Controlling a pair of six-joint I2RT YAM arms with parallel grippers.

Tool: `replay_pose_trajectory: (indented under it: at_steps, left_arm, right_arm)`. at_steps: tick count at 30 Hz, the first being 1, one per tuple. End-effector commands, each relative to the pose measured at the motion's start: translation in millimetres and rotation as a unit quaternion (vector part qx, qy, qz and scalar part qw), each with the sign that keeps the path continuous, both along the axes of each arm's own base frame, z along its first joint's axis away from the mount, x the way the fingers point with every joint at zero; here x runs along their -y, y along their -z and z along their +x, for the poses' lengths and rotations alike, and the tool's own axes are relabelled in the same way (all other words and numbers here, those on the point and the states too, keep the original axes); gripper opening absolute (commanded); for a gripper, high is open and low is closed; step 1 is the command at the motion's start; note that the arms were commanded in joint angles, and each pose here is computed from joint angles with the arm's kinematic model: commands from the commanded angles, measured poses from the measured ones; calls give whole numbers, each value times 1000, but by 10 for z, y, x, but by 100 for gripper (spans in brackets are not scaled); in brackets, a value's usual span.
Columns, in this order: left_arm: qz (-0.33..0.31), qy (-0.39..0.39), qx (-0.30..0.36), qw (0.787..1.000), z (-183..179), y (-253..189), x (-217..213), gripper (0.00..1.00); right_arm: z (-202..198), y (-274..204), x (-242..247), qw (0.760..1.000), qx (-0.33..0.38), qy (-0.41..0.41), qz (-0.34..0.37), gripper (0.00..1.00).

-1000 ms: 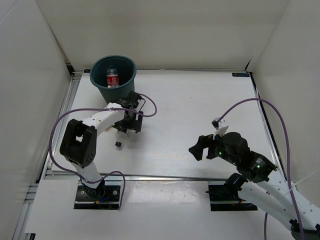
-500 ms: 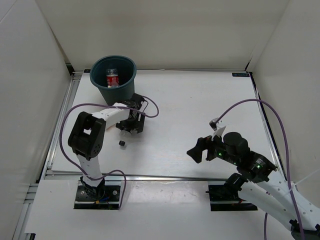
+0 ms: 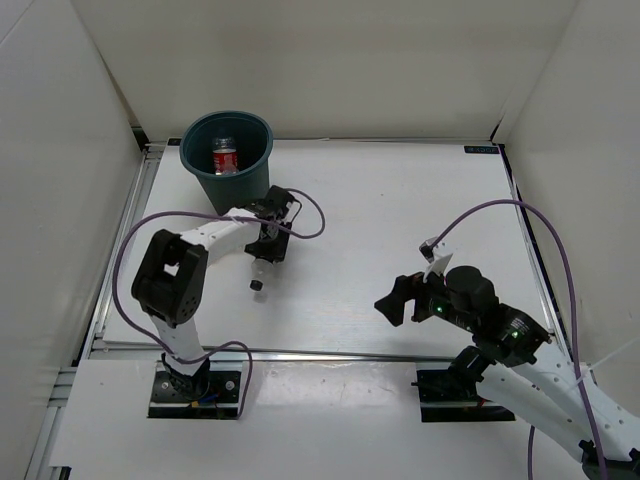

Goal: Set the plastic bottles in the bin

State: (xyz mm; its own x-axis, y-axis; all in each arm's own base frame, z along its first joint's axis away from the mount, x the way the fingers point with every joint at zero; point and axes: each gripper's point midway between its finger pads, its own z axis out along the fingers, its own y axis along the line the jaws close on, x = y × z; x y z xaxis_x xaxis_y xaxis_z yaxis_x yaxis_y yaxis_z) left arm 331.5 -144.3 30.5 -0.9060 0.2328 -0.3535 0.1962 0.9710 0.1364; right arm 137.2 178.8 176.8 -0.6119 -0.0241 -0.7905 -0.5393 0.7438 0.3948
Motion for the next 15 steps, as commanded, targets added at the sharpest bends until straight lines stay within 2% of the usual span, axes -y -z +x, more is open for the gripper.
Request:
replay_pose_trajectory:
  at_steps: [1,4,6,8,10,11,15]
  left_arm:
    - [-33,33,100,994,116,-701,241,28]
    - [-54,60,173,982,157,-1319,429,28]
    - [-83,67,235,966,259,-1899,570,28]
    - [-120,66,305,943,325,-2608,644,29]
    - [-136,53,349,926,393,-3038,639,29]
    - [-155,47,389,907,417,-3462,632,29]
    - [-166,20,464,870,546,-4205,569,29]
  right_arm:
    - [40,-86,-1,1000,17,7,9,100]
    - [53,-86,9,1000,19,11,8,100]
    - [53,-86,9,1000,19,11,8,100]
    - [58,-64,3,1000,15,11,4,100]
    - [55,-23,7,1000,12,11,1,100]
    - [55,-23,7,1000,12,11,1,100]
    - [75,18,4,1000,7,17,-1,100]
